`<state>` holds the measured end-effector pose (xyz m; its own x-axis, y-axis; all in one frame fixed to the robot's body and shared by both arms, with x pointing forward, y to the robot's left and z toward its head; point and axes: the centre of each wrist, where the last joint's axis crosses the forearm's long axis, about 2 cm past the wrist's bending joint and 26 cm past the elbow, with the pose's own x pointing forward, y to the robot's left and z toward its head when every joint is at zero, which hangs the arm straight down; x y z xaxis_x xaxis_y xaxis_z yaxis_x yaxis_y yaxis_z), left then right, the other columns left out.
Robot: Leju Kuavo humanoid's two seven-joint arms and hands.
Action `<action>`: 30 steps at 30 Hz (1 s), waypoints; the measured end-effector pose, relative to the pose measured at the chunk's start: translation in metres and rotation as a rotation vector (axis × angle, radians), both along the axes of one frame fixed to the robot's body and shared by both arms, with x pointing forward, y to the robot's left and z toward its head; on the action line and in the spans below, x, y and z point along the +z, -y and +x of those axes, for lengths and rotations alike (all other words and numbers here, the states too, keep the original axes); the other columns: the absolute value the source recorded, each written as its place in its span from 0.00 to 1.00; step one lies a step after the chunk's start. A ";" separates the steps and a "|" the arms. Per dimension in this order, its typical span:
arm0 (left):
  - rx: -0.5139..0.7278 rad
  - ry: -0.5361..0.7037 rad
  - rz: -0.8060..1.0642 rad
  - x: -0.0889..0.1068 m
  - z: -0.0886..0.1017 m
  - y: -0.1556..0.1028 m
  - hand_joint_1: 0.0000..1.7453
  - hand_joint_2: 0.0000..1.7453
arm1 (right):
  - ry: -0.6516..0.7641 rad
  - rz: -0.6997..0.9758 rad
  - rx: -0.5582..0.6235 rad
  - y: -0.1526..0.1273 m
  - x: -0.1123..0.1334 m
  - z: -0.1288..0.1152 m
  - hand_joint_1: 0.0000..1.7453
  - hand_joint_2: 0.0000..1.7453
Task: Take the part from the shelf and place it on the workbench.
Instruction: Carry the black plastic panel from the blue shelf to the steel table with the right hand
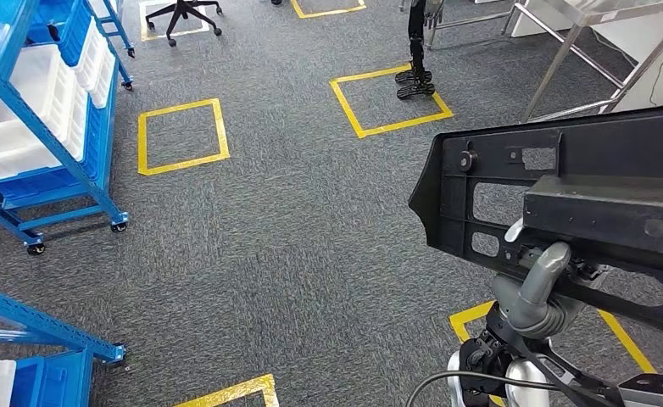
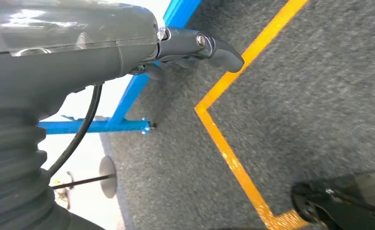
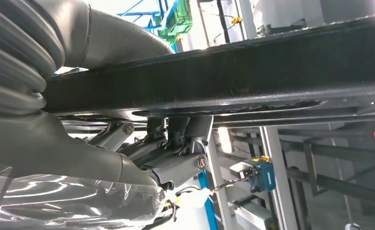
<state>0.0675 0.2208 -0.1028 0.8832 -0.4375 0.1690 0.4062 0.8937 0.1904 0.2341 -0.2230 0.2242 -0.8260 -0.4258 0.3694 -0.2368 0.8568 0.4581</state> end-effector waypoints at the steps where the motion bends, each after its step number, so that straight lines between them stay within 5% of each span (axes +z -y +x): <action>1: -0.003 0.005 0.003 0.000 0.001 0.001 0.00 1.00 | 0.000 -0.001 -0.002 0.000 0.000 -0.001 1.00 1.00; 30: -0.006 -0.034 0.034 0.000 -0.001 0.002 0.00 1.00 | -0.019 0.009 -0.006 -0.008 0.000 -0.015 1.00 1.00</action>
